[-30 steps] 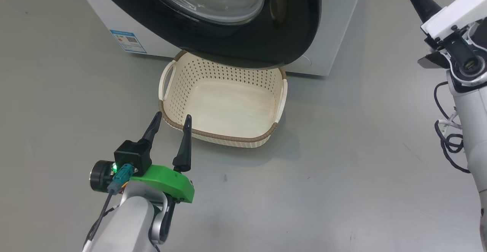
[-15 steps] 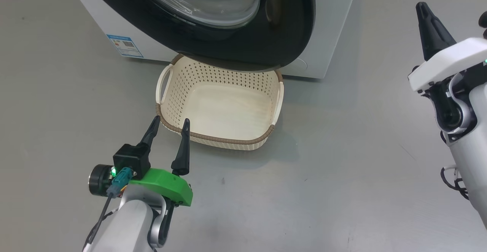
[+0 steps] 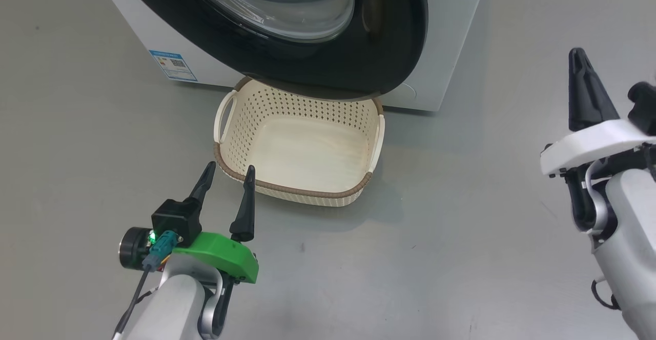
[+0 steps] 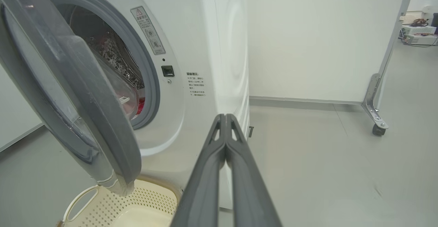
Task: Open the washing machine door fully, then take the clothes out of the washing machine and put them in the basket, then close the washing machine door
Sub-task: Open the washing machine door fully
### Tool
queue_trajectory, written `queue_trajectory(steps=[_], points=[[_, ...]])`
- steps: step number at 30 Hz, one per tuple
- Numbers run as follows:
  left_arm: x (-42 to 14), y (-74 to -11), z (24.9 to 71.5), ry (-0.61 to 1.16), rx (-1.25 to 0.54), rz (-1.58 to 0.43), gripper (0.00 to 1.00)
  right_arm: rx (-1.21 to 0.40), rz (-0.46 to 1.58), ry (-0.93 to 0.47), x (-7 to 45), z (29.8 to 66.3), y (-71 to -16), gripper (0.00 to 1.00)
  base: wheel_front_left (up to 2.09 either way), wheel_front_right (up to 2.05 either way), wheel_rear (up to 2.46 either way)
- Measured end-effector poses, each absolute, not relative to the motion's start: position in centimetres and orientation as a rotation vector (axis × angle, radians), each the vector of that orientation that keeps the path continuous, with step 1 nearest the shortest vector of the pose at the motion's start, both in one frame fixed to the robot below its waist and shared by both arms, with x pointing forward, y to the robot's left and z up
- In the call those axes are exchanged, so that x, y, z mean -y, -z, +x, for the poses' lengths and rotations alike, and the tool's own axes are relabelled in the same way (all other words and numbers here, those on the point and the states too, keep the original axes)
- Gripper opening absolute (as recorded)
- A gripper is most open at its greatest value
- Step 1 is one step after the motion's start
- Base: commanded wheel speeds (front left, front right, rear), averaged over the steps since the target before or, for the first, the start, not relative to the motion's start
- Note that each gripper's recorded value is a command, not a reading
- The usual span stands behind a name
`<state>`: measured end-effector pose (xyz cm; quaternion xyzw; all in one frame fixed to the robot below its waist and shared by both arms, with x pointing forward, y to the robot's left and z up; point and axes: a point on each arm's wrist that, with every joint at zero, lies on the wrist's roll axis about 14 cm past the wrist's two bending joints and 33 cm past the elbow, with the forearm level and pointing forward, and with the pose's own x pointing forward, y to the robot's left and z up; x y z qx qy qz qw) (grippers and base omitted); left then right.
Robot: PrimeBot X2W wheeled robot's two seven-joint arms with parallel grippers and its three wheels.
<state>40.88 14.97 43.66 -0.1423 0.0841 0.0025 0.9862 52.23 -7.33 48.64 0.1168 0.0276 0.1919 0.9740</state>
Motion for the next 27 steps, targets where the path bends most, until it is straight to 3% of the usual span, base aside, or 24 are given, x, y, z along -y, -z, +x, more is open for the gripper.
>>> queue_trajectory(steps=[2, 3, 5, 6, 27], points=[[-15.1, -43.7, 40.8, -0.008, -0.168, -0.286, 1.0, -0.071, 0.248, -0.369, 7.3, 51.6, -48.0, 0.0, 0.0, 0.0, 0.0], [-15.1, -43.7, 40.7, -0.008, -0.167, -0.286, 1.0, -0.082, 0.251, -0.356, 7.3, 51.3, -47.6, 0.05, 0.0, 0.0, 0.0], [-15.2, -43.8, 40.7, -0.01, -0.164, -0.286, 1.0, -0.099, 0.249, -0.336, 7.6, 50.7, -46.9, 0.56, 0.0, 0.0, 0.0], [-15.2, -43.9, 40.7, -0.011, -0.162, -0.286, 1.0, -0.102, 0.254, -0.329, 7.7, 50.4, -46.8, 1.0, 0.0, 0.0, 0.0], [-15.2, -45.0, 41.0, -0.006, -0.125, -0.276, 1.0, -0.108, 0.275, -0.281, 8.7, 47.0, -46.0, 1.0, 0.0, 0.0, 0.0]])
